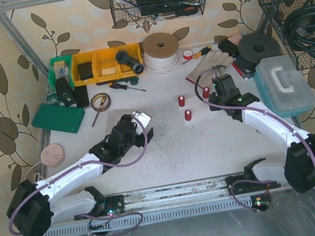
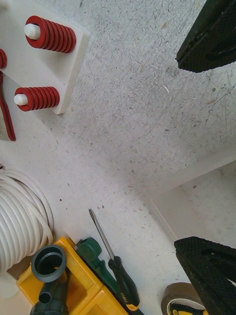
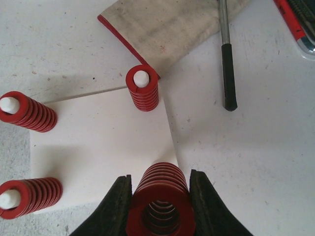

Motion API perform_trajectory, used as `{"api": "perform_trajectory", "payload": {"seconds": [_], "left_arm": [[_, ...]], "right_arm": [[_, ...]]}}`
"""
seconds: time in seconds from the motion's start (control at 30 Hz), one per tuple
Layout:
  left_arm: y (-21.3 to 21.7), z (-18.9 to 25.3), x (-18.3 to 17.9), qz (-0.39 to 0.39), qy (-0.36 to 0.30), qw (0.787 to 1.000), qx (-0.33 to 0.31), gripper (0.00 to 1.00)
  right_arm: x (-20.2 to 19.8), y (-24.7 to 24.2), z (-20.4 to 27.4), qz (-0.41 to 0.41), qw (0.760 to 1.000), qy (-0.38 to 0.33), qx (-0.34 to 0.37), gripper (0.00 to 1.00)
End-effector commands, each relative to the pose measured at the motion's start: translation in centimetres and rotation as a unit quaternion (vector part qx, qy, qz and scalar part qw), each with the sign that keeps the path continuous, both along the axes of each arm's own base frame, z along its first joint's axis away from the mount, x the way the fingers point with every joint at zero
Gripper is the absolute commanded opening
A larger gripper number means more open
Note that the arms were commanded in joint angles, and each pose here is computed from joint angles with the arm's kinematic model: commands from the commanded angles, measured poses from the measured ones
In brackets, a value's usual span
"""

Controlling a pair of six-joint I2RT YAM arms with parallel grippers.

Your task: Install the large spring

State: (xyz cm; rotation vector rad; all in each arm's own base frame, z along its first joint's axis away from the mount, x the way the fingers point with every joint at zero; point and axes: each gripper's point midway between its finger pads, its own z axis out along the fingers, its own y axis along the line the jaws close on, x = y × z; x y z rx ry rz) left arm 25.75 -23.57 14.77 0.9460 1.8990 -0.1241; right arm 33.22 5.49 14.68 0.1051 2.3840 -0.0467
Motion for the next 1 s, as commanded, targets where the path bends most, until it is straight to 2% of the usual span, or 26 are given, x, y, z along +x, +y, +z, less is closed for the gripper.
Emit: {"api": "perform_trajectory", "payload": {"seconds": [0.0,0.47,0.5,0.63,0.7,0.8,0.97], "left_arm": [[-0.2,1.2,0.4,0.011,-0.01,1.0,-0.015,0.94],[-0.4,0.7,0.3,0.005,0.002,1.0,-0.003,0.93],[-0.4,0.7,0.3,0.004,0.003,1.0,-0.004,0.93],[-0.4,0.7,0.3,0.004,0.003,1.0,-0.002,0.93],[-0.4,0.7,0.3,0.004,0.003,1.0,-0.002,0.94],[-0.3,0.7,0.4,0.007,0.0,1.0,-0.002,0.94],[0.6,1.4,1.0,0.038,-0.027,0.999,-0.015,0.94]], "right_arm": [[1.2,0.4,-0.5,0.005,1.0,-0.006,0.022,0.0],[2.0,0.0,-4.0,-0.008,0.999,0.047,0.022,0.0],[2.1,0.0,-4.2,-0.008,0.998,0.049,0.023,0.03],[2.6,0.6,-4.6,-0.001,0.998,0.052,0.033,0.33],[2.9,0.6,-4.5,-0.004,0.998,0.051,0.034,0.44],[2.9,0.3,-3.7,-0.012,0.998,0.045,0.031,0.54],[2.1,-1.2,-0.5,-0.036,0.999,0.007,0.013,0.65]]}}
